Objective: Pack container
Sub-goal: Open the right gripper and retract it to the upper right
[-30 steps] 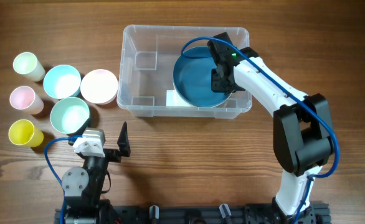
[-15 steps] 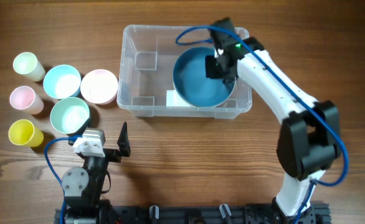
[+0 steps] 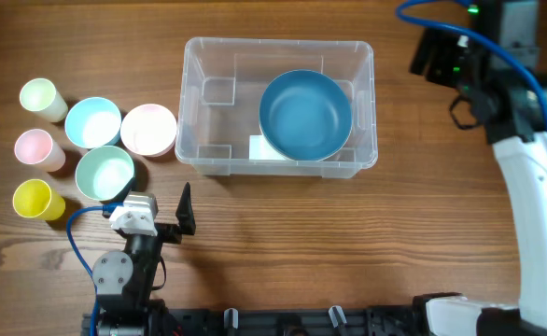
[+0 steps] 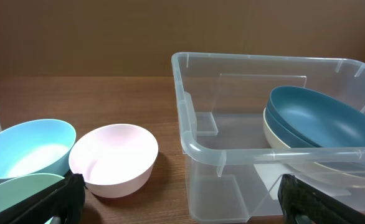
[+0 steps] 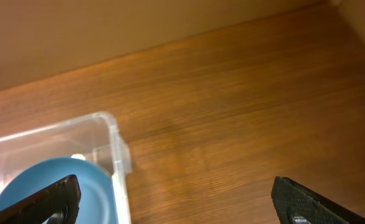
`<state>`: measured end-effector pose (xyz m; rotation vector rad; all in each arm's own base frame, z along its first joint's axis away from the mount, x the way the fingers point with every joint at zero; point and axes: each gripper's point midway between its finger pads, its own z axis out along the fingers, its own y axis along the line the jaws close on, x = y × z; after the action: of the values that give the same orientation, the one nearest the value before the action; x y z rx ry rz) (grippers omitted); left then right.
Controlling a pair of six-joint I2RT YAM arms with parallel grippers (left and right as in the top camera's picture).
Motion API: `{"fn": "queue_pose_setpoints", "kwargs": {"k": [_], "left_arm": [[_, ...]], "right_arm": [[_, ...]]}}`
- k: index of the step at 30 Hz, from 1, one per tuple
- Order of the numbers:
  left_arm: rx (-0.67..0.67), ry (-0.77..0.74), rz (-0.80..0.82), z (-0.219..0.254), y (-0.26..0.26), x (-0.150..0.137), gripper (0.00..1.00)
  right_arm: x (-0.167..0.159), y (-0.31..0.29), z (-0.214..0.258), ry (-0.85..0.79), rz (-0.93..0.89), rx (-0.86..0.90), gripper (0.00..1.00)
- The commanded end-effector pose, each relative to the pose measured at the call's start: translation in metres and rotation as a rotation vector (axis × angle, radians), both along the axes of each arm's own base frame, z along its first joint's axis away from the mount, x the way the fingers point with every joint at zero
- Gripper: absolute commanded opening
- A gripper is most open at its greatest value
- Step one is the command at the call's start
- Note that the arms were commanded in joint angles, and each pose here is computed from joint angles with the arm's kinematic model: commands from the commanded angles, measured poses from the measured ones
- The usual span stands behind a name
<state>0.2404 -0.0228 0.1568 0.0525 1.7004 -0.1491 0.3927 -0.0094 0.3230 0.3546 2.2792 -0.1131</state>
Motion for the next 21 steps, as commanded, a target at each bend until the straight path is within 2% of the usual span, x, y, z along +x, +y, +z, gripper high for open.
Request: {"fn": "queue_pose_setpoints", "kwargs": {"k": [1, 21], "left_arm": [[0.015, -0.005, -0.010, -0.0014, -0.0018, -0.0001, 1.00], [0.015, -0.005, -0.010, -0.0014, -0.0018, -0.0001, 1.00]], "right_arm": [[-0.0067, -0.0107, 0.0127, -0.026, -0.034, -0.010, 0.99], [-0.0014, -0.0103, 0.0031, -0.001, -0.034, -0.011, 0.99]]}}
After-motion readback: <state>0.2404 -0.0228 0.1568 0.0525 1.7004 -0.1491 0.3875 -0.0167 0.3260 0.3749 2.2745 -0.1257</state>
